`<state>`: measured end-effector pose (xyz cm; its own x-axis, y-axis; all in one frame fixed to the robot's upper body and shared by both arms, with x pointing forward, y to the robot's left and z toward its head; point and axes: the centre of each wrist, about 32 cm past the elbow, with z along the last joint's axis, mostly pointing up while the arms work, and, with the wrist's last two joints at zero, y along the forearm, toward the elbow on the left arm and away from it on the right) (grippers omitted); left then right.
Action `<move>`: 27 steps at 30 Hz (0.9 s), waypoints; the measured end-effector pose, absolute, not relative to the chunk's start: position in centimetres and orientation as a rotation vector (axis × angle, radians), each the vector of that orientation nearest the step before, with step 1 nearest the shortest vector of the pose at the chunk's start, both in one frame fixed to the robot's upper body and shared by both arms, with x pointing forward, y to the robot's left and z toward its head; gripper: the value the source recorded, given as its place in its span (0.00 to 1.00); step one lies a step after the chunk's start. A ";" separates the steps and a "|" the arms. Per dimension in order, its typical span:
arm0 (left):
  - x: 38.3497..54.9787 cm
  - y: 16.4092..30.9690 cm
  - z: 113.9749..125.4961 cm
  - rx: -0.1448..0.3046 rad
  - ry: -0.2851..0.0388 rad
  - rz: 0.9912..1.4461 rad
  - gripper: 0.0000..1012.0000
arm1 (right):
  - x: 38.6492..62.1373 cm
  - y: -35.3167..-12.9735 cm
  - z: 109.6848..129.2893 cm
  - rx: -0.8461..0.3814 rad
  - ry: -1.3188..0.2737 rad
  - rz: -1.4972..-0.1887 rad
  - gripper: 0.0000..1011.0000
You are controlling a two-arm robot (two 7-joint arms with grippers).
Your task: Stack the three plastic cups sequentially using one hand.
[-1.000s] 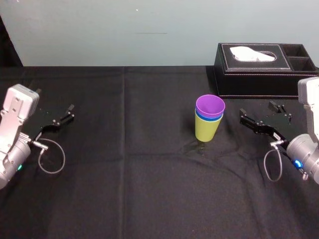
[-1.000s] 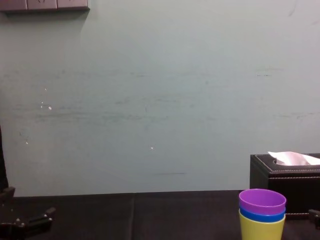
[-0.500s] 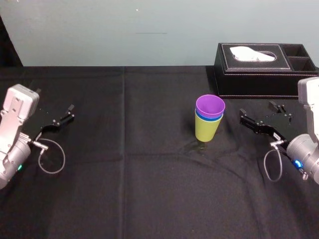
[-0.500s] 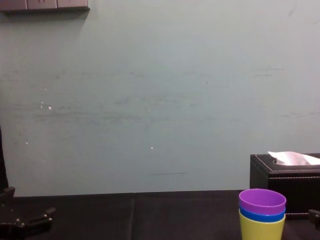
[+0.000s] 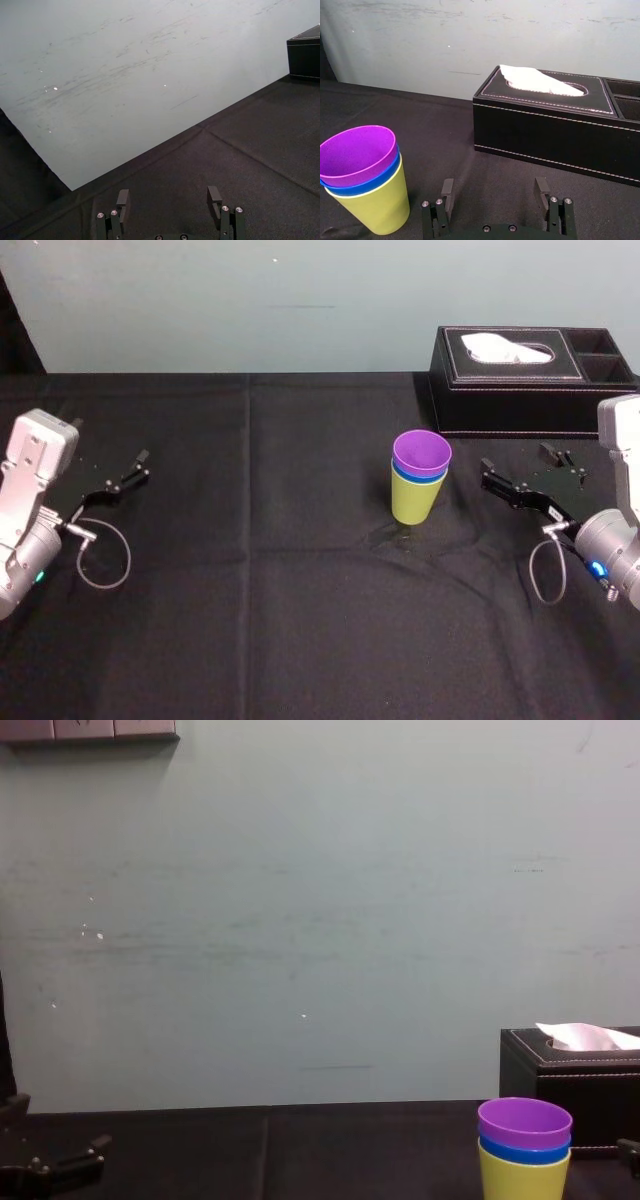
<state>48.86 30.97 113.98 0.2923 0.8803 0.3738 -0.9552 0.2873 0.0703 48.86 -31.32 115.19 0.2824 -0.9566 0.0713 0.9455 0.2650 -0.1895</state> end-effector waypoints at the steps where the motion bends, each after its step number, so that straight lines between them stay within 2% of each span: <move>1: 48.9 31.0 114.0 0.305 -0.285 1.248 1.00 | 48.9 -31.3 115.2 -0.210 0.062 -1.286 0.99; 27: 48.9 31.0 114.0 0.305 -0.285 1.248 1.00 | 48.9 -31.3 115.2 -0.210 0.062 -1.286 0.99</move>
<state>48.86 30.97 113.98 0.2923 0.8802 0.3738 -0.9552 0.2874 0.0703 48.86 -31.32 115.19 0.2824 -0.9566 0.0714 0.9455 0.2650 -0.1895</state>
